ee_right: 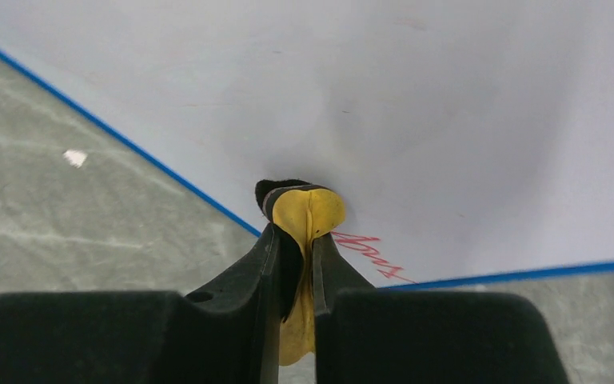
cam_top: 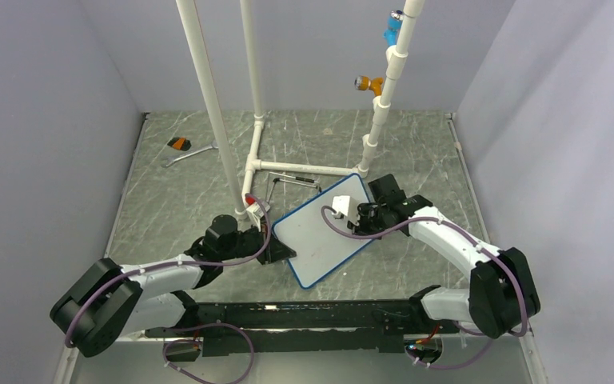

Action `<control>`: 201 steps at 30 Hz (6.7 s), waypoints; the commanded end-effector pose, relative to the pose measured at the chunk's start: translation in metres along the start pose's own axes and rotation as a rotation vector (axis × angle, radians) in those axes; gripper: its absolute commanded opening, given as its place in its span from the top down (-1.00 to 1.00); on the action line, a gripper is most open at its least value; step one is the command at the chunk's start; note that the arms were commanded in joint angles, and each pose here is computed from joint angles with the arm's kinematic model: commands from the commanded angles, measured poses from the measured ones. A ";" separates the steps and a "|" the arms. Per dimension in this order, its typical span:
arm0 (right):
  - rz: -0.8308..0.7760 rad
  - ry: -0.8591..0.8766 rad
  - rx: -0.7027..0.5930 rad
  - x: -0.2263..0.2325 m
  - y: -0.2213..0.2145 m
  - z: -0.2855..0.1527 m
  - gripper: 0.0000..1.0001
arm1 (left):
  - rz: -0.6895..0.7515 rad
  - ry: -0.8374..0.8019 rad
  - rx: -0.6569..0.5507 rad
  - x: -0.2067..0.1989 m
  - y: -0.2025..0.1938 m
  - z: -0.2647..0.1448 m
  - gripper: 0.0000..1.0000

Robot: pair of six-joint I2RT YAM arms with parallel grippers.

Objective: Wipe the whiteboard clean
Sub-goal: Erase the whiteboard at the center of the board.

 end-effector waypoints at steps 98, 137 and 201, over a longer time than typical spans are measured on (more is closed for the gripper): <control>0.135 -0.060 -0.144 -0.024 0.034 0.011 1.00 | 0.061 -0.180 -0.001 -0.040 0.002 0.010 1.00; -0.021 -0.079 -0.164 -0.008 0.054 0.008 1.00 | 0.079 -0.175 -0.015 -0.042 -0.002 -0.001 1.00; -0.263 0.010 -0.276 0.019 -0.004 -0.015 1.00 | 0.110 -0.173 0.005 -0.028 -0.011 -0.017 1.00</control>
Point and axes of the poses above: each gripper's point midway between its finger pads, its own z axis out along the fingers, its own x axis along the line the jaws close on, y = z × x, the point moved 6 cm from there along -z, back along the fingers, and after that the axes turned 13 degrees about -z, right-handed, at the moved point
